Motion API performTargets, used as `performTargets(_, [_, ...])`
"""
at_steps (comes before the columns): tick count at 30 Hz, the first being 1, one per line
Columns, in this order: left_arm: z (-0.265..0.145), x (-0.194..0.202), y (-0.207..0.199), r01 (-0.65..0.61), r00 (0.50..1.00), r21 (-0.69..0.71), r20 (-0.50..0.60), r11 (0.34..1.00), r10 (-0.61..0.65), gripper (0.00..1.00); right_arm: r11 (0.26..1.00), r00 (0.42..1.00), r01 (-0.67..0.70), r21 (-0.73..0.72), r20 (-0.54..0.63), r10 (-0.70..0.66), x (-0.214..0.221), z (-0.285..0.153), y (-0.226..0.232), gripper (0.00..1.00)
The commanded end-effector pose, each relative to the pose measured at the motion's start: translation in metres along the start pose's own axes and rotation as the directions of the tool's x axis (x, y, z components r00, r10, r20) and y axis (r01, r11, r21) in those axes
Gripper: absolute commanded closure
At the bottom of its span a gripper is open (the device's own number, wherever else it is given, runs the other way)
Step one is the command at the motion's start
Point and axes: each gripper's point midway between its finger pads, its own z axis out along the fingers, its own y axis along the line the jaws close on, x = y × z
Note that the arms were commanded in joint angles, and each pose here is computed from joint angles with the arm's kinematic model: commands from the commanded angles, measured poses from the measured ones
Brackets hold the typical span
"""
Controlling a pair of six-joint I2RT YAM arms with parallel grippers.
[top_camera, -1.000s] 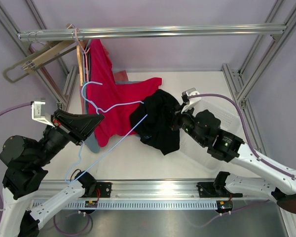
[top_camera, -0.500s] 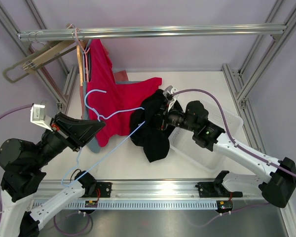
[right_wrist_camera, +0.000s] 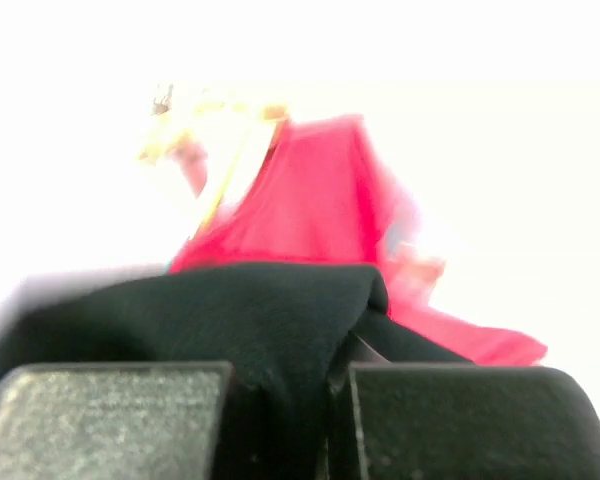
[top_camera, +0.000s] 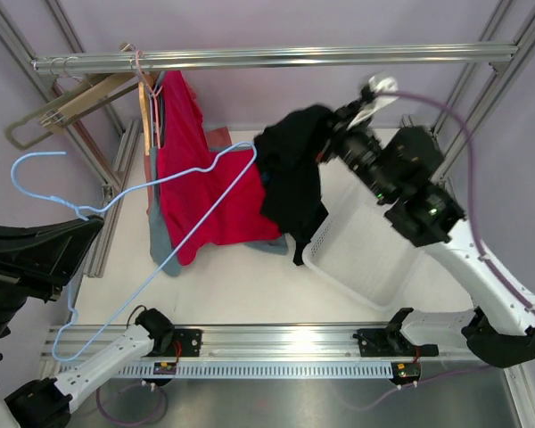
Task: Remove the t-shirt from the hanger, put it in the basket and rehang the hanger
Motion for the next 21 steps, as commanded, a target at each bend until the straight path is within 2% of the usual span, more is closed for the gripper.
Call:
performTargets(1, [0.006,0.009,0.016,-0.041,0.999,-0.055,-0.024,0.998,0.040,1.00,0.969,0.971,0.079,0.232,0.203,-0.128,-0.129,-0.036,-0.028,1.00])
performTargets(2, [0.008,0.014,0.019,-0.038,0.999,-0.061,-0.034,0.997,0.036,1.00,0.957,0.948,0.092,0.275,0.270,-0.169,-0.176,-0.049,-0.028,1.00])
performTargets(6, [0.023,0.038,0.037,-0.022,0.995,-0.103,-0.098,0.994,0.012,1.00,0.917,0.931,0.121,0.379,0.278,-0.238,-0.222,-0.071,-0.038,1.00])
performTargets(10, [0.034,0.047,0.044,-0.021,0.994,-0.108,-0.110,0.994,0.009,1.00,0.883,0.935,0.166,0.440,0.216,-0.283,-0.211,-0.067,-0.051,1.00])
performTargets(15, [0.044,0.059,0.049,-0.004,0.991,-0.102,-0.132,0.995,-0.010,1.00,0.827,0.951,0.213,0.520,0.082,-0.297,-0.155,-0.054,-0.085,1.00])
performTargets(18, [0.048,0.068,0.055,0.000,0.988,-0.113,-0.152,0.994,-0.017,1.00,0.813,0.957,0.183,0.552,0.091,-0.277,-0.143,-0.065,-0.103,1.00])
performTargets(21, [0.057,0.075,0.059,0.006,0.985,-0.112,-0.171,0.994,-0.025,1.00,0.805,0.954,0.156,0.573,0.124,-0.273,-0.154,-0.082,-0.109,1.00])
